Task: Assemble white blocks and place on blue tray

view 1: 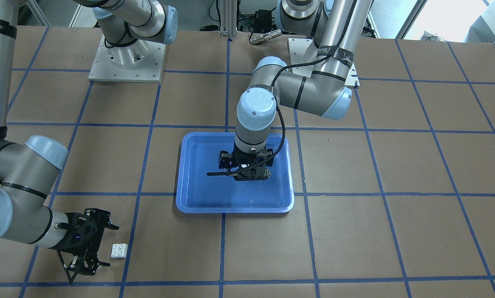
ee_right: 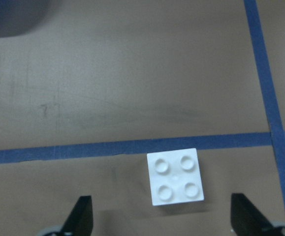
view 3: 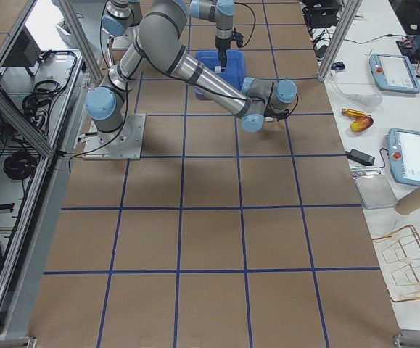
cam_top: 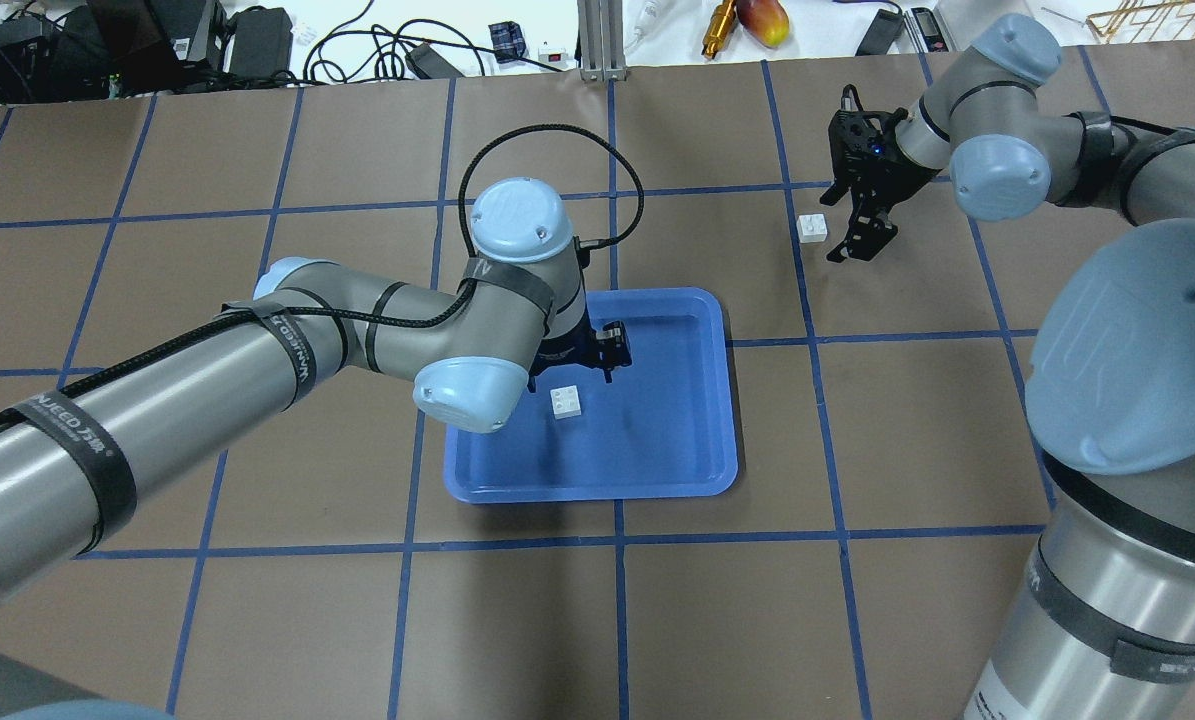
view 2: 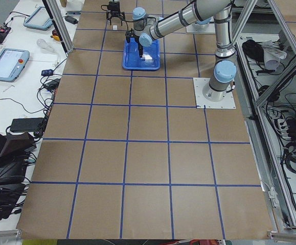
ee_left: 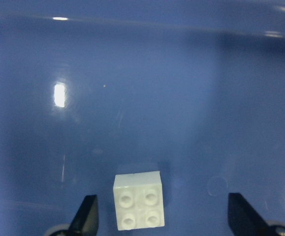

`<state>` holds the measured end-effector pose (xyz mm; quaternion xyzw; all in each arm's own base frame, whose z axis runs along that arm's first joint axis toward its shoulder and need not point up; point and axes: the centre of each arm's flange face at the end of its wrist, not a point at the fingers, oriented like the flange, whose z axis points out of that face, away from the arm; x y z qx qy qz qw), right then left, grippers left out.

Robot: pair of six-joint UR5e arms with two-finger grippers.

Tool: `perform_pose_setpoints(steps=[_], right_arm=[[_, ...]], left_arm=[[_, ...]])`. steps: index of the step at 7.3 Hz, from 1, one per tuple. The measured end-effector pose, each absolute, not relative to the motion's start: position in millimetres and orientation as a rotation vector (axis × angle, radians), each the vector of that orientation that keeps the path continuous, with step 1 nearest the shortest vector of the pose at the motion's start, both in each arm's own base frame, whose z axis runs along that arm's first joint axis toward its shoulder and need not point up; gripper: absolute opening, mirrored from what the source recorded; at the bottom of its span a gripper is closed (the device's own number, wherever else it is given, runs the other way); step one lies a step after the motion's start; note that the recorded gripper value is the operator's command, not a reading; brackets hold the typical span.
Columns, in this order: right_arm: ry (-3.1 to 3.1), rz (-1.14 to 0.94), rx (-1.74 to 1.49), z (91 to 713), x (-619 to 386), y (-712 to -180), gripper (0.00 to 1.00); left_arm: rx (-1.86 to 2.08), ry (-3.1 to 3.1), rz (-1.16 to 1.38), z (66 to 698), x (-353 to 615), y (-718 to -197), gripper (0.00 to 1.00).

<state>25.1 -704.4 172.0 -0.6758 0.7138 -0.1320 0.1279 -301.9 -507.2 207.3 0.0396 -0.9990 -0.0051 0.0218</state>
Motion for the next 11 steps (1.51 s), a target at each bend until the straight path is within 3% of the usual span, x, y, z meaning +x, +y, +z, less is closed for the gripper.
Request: perform_pose_setpoints(steps=[1, 2, 3, 4, 5, 6, 7, 11], right_arm=[[2.073, -0.385, -1.968, 171, 25, -704, 0.86], [2.070, -0.385, -1.968, 169, 25, -705, 0.81], [2.069, -0.383, -1.967, 167, 25, -705, 0.64], [2.069, -0.382, -1.965, 166, 25, -705, 0.44], [2.069, -0.382, -1.966, 166, 25, -705, 0.35], [2.068, -0.383, -1.968, 166, 26, -706, 0.19], [2.069, -0.384, -1.969, 167, 26, -706, 0.01], [2.078, -0.370, -1.954, 174, 27, -703, 0.00]], left_arm=[[0.137, -3.095, -0.020, 216, -278, -519, 0.53], [0.148, -3.095, -0.036, 222, -257, -525, 0.43], [0.147, -3.097, -0.050, 225, -246, -525, 0.30], [0.153, -3.102, -0.090, 222, -241, -521, 0.27], [0.178, -3.107, -0.145, 216, -238, -514, 0.09], [0.217, -3.101, -0.171, 213, -237, -510, 0.00], [0.243, -3.089, -0.173, 212, -236, -510, 0.00], [0.320, -3.006, -0.162, 208, -240, -516, 0.00]])
